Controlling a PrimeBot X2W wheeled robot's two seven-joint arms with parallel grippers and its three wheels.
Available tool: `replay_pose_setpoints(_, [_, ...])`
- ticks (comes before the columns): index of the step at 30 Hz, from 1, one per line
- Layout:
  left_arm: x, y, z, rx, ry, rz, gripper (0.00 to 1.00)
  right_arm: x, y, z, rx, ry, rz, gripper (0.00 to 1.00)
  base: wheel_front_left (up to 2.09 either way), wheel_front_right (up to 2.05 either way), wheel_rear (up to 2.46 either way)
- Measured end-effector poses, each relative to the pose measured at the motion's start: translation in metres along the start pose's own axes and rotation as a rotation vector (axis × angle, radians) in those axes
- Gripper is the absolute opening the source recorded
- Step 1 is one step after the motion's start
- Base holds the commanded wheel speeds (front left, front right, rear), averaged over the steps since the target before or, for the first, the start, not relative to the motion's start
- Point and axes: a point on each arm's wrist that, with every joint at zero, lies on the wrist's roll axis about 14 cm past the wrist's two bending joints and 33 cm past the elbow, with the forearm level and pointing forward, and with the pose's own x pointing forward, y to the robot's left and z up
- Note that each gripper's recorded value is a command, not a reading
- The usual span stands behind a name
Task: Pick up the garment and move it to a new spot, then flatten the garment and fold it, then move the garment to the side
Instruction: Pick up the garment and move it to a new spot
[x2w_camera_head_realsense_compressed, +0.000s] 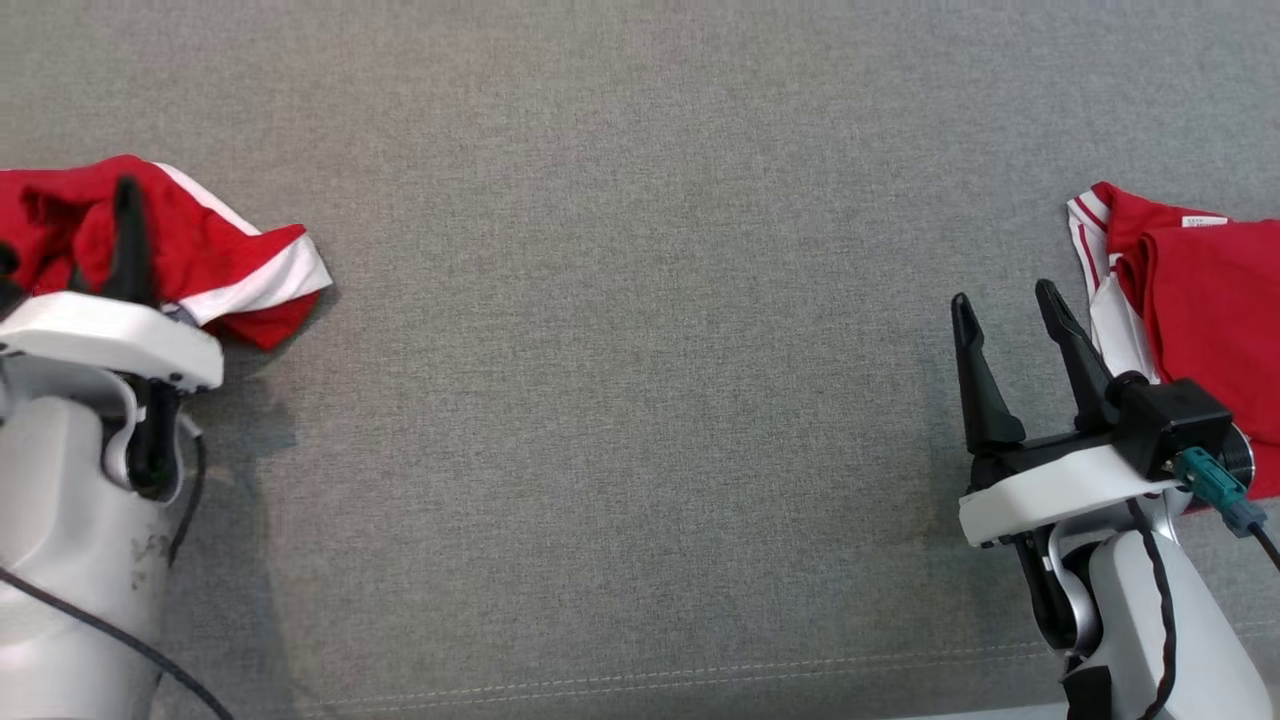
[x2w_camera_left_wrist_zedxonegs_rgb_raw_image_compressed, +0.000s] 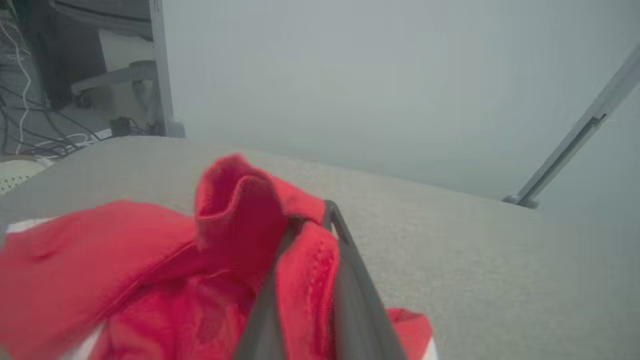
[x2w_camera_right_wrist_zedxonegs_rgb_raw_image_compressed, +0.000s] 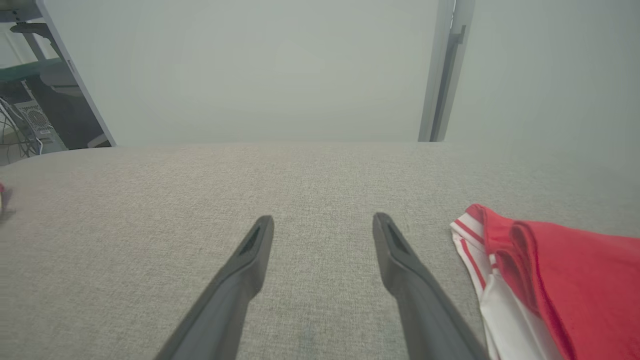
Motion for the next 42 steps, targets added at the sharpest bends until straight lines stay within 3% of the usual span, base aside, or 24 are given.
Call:
replay_pose_setpoints(7, [-0.015, -0.121, 0.075, -0.004, -0.246, -0.33, 0.0, -0.006, 0.01, 0.013, 0.025, -0.024, 0.021, 1.0, 0.0, 0.0, 0.0])
replay_pose_setpoints(15, [-0.08, -0.274, 0.094, -0.034, -0.343, -0.778, 0.0, -0.025, 0.002, 0.021, 0.033, -0.036, -0.006, 1.0, 0.0, 0.0, 0.0])
replay_pose_setpoints(18, [-0.107, -0.316, 0.094, -0.113, -0.336, -0.908, 0.0, -0.031, -0.004, 0.023, 0.038, -0.04, -0.025, 1.0, 0.0, 0.0, 0.0])
replay_pose_setpoints(21, [-0.121, -0.334, 0.102, -0.15, -0.36, -0.972, 0.0, -0.036, -0.01, 0.024, 0.04, -0.041, -0.043, 1.0, 0.0, 0.0, 0.0])
replay_pose_setpoints(25, [-0.104, -0.317, 0.112, -0.17, -0.389, -0.915, 0.0, -0.036, -0.014, 0.019, 0.046, -0.028, -0.053, 1.0, 0.0, 0.0, 0.0])
replay_pose_setpoints(31, [-0.049, -0.221, 0.064, -0.058, -0.253, -0.624, 0.0, -0.03, -0.007, 0.013, 0.057, -0.016, -0.033, 1.0, 0.0, 0.0, 0.0])
replay_pose_setpoints(37, [-0.041, -0.149, 0.01, -0.009, -0.089, -0.432, 0.03, -0.022, 0.004, 0.007, 0.065, -0.001, -0.003, 1.0, 0.0, 0.0, 0.0])
replay_pose_setpoints(38, [-0.044, -0.136, -0.005, -0.007, -0.044, -0.398, 0.36, -0.021, 0.006, 0.006, 0.066, 0.002, 0.004, 1.0, 0.0, 0.0, 0.0])
replay_pose_setpoints(39, [-0.048, -0.124, -0.019, -0.008, -0.003, -0.366, 0.86, -0.019, 0.009, 0.005, 0.068, 0.004, 0.01, 1.0, 0.0, 0.0, 0.0])
replay_pose_setpoints(40, [-0.053, -0.112, -0.031, -0.003, 0.035, -0.334, 1.0, -0.018, 0.011, 0.004, 0.07, 0.006, 0.017, 1.0, 0.0, 0.0, 0.0])
replay_pose_setpoints(42, [-0.06, -0.089, -0.045, -0.005, 0.076, -0.269, 1.0, -0.014, 0.016, 0.005, 0.07, 0.003, 0.03, 1.0, 0.0, 0.0, 0.0])
